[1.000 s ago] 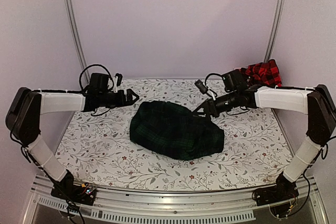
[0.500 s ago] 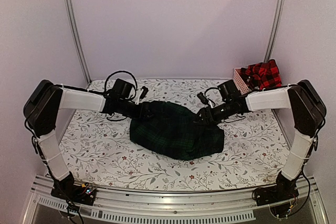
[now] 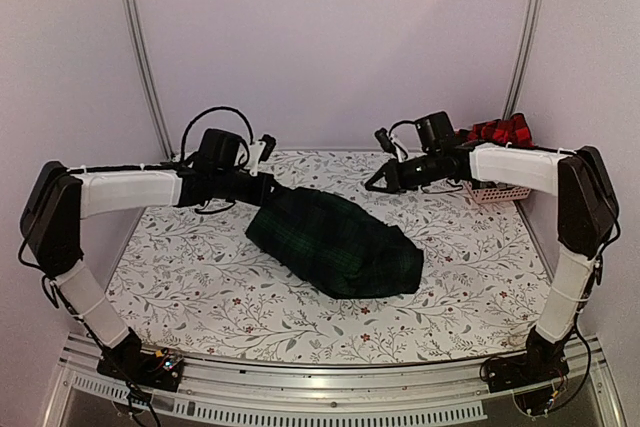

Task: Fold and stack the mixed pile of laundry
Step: Pick up the crumpled skirt from the center of the board, then pass from the left arm to the right

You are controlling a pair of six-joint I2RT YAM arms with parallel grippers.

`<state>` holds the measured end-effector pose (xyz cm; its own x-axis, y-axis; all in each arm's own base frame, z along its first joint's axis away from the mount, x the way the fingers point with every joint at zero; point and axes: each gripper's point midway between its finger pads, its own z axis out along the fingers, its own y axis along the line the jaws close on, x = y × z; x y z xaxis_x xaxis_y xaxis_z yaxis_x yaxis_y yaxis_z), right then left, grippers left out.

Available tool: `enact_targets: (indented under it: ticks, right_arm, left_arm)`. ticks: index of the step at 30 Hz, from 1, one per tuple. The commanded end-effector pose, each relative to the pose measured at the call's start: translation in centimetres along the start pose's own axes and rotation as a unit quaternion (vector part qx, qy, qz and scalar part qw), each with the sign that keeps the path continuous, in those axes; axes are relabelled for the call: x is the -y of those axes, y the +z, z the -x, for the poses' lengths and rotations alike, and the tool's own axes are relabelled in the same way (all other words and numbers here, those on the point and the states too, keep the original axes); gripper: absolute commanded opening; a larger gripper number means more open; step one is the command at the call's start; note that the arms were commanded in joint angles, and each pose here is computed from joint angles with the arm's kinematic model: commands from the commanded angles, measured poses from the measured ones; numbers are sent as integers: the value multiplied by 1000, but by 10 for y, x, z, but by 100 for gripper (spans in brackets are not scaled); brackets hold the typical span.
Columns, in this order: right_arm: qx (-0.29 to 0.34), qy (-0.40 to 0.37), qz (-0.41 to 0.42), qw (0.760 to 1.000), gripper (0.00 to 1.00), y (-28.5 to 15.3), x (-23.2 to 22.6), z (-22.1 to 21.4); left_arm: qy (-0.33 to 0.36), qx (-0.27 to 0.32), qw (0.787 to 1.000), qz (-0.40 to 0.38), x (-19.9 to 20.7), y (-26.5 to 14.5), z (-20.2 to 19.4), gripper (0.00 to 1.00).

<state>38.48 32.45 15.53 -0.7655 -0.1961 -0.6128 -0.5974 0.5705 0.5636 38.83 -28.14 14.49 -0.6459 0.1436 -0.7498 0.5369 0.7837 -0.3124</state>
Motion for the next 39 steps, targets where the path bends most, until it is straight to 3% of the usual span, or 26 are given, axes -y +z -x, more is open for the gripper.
enact_targets:
  ticks: [1, 5, 8, 10, 12, 16, 19, 26, 31, 39]
  right_arm:
    - [133, -65, -50, 988, 0, -55, -4, 118]
    - [185, -114, -23, 976, 0, -83, -43, 186]
    - [184, -129, -1, 974, 8, -83, -52, 190]
    - [173, -124, -2, 977, 13, -79, -47, 177]
    - [159, -116, -9, 980, 18, -75, -39, 157]
    - [112, -93, 5, 989, 40, -59, -24, 101]
    - [64, -53, 9, 996, 52, -38, -1, 45]
    - [7, -1, 26, 1000, 58, -15, 15, -17]
    - [-28, -8, 45, 999, 63, -2, -8, -41]
    - [-63, -2, 84, 994, 78, 15, -36, -73]
  left_arm:
    - [43, 166, 985, 34, -1, -54, 113, 0]
    - [78, 229, 970, 7, 16, -94, 169, 0]
    - [162, 230, 957, -74, 68, -119, 165, 0]
    - [209, 219, 948, -97, 95, -129, 139, 0]
    - [242, 178, 948, -100, 113, -127, 88, 0]
    - [297, 132, 935, -142, 171, -125, -6, 0]
    - [298, 33, 942, -154, 176, -105, -73, 0]
    - [284, -137, 939, -136, 172, -53, -196, 0]
    - [306, -170, 928, -130, 181, -31, -224, 0]
    - [321, -133, 921, -178, 211, -21, -219, 0]
